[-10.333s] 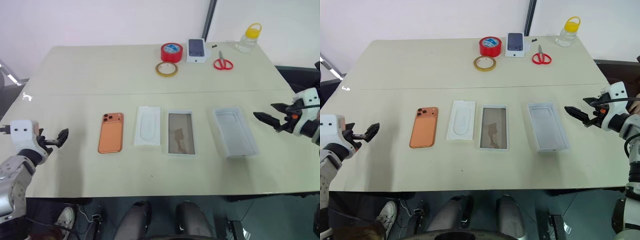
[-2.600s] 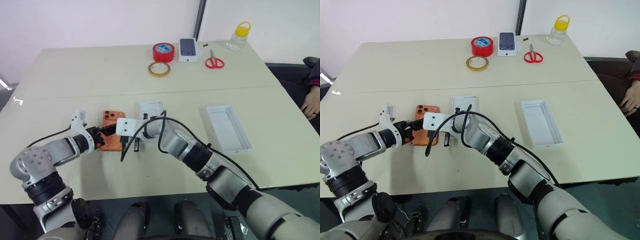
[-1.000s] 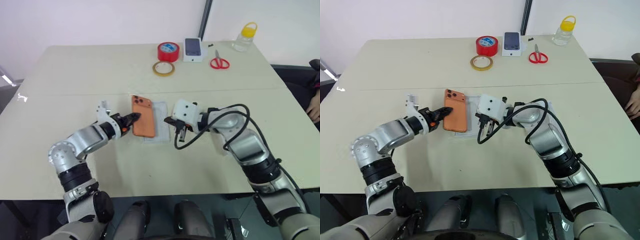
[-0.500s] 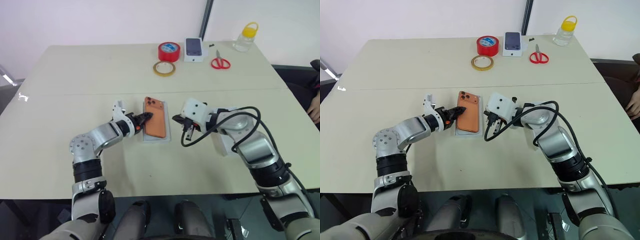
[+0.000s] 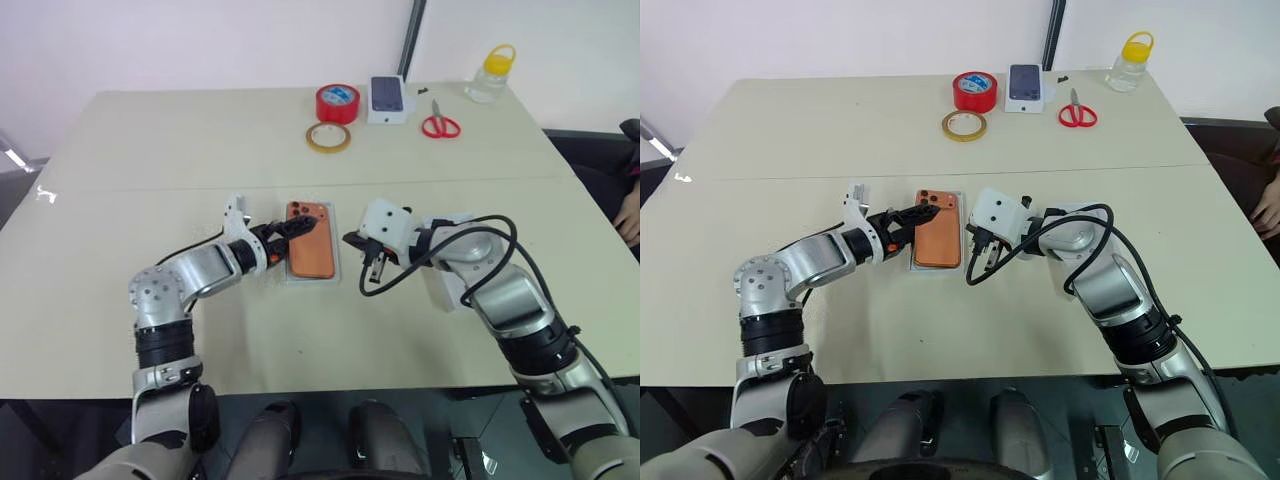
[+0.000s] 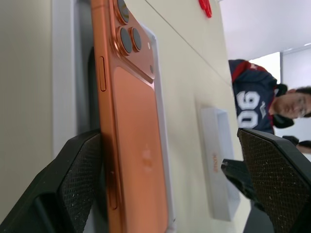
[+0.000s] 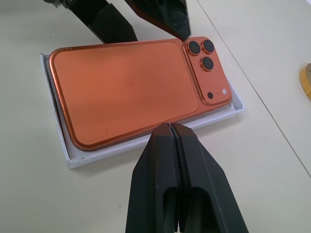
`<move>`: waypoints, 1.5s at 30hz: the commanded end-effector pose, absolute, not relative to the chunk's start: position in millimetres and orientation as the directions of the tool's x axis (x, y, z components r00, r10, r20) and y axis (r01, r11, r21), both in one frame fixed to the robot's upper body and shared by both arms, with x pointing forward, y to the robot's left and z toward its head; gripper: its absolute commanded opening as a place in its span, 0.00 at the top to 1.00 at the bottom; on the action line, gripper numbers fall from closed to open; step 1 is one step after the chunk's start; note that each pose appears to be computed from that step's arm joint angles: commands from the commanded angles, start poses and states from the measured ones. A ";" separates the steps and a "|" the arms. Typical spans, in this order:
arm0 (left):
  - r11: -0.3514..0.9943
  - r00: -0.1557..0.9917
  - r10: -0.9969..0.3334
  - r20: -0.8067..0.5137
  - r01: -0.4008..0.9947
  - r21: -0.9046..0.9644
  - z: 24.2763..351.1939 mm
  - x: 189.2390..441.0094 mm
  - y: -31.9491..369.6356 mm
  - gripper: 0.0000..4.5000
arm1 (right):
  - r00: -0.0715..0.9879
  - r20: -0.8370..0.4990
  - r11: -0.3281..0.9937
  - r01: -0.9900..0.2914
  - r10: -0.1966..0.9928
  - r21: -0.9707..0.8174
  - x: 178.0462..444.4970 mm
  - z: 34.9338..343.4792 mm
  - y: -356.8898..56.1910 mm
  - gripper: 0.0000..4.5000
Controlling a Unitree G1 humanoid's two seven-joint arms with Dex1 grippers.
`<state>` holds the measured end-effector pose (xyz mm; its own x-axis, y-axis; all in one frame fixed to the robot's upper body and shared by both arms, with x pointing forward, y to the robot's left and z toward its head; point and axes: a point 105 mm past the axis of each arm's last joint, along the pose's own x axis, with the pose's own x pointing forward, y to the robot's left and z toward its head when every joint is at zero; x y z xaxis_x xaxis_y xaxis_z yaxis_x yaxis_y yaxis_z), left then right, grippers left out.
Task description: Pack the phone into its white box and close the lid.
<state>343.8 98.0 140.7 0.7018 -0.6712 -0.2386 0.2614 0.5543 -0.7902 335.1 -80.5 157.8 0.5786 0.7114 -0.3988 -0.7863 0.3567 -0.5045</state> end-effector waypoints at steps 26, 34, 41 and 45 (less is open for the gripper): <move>0.886 0.790 -0.414 -0.452 0.464 0.001 125.3 374.3 144.5 0.98 | 0.702 -0.491 0.472 -0.712 0.517 -0.520 390.3 136.2 -69.9 1.00; 0.780 0.687 -0.549 -0.476 0.626 0.004 119.2 369.5 95.0 0.98 | 0.679 -0.498 0.425 -0.730 0.540 -0.535 388.3 132.9 -52.1 1.00; 0.636 0.541 -0.692 -0.477 0.771 -0.048 121.4 352.9 40.7 0.98 | 0.667 -0.513 0.417 -0.741 0.539 -0.526 370.5 133.7 -74.9 1.00; 0.550 0.457 -0.750 -0.479 0.833 -0.066 121.5 343.1 10.7 0.98 | 0.665 -0.539 0.419 -0.745 0.516 -0.518 354.3 131.9 -98.2 1.00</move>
